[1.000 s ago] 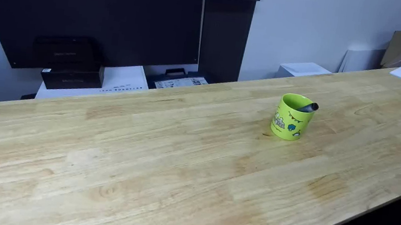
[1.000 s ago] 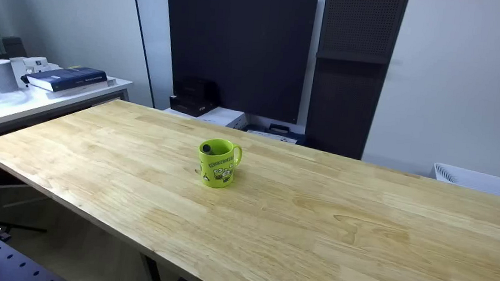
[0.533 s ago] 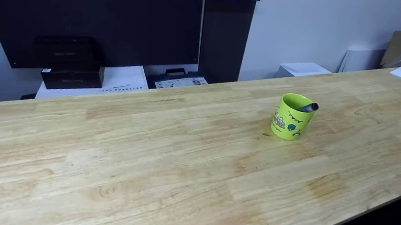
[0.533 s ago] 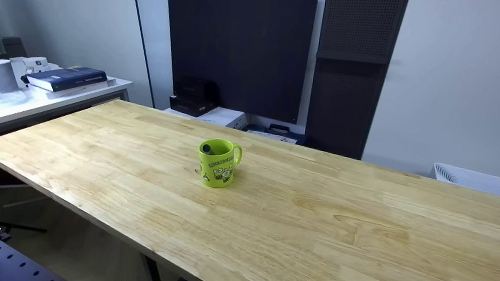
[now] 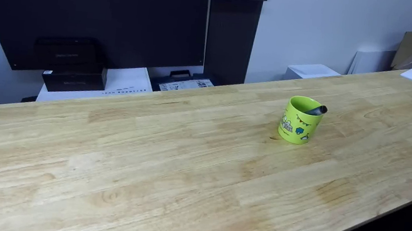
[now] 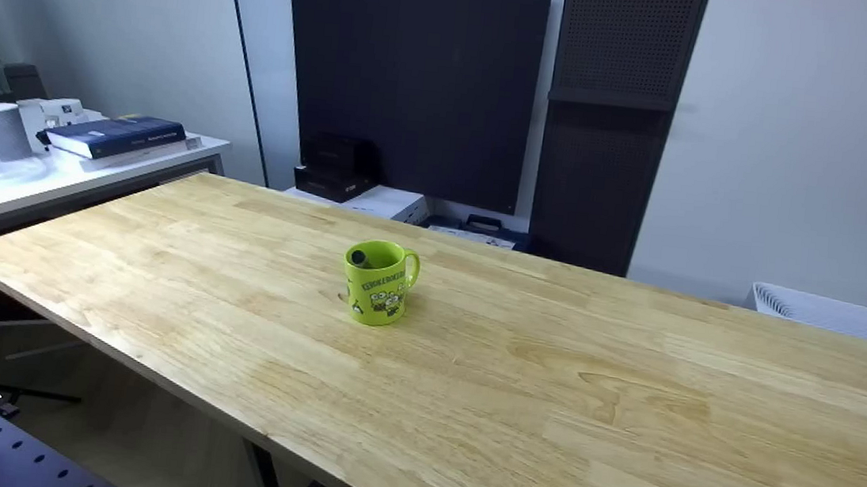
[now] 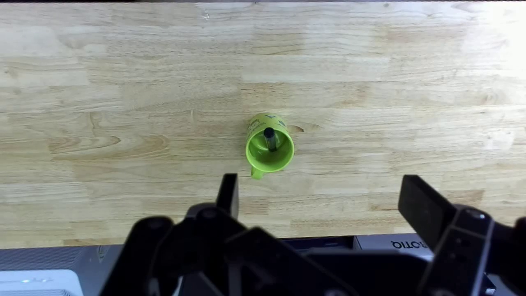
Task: Take the black marker out of the yellow mug
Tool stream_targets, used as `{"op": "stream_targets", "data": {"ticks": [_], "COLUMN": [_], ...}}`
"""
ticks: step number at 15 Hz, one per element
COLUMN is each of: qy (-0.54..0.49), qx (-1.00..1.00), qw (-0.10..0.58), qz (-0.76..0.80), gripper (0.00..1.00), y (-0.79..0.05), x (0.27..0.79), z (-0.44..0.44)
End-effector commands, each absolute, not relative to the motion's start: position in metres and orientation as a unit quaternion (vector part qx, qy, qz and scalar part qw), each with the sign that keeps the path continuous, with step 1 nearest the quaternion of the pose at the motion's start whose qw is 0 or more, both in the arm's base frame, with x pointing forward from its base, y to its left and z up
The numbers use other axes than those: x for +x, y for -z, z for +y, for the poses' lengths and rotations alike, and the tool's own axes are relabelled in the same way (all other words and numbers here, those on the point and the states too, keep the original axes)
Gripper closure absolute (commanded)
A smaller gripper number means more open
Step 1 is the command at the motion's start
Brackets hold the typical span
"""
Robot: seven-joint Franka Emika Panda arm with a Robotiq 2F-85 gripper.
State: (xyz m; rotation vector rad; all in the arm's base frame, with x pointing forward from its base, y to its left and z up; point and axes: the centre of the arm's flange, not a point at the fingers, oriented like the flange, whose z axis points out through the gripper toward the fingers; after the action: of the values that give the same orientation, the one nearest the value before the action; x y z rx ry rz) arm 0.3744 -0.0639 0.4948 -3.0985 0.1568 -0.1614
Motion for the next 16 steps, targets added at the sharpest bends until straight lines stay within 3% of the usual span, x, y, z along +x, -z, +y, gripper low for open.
{"op": "stream_targets", "data": {"ticks": [1, 8, 13, 16], "qy": [0.052, 0.052, 0.155, 0.13], "qx": [-0.997, -0.997, -0.986, -0.989], "qw": [0.017, 0.017, -0.031, -0.044], "qz": [0.05, 0.05, 0.055, 0.058], "gripper": [0.0, 0.0, 0.0, 0.0], "y": [-0.495, -0.495, -0.453, -0.403], "x": [0.374, 0.374, 0.416, 0.441], "z": [-0.064, -0.064, -0.081, -0.097]}}
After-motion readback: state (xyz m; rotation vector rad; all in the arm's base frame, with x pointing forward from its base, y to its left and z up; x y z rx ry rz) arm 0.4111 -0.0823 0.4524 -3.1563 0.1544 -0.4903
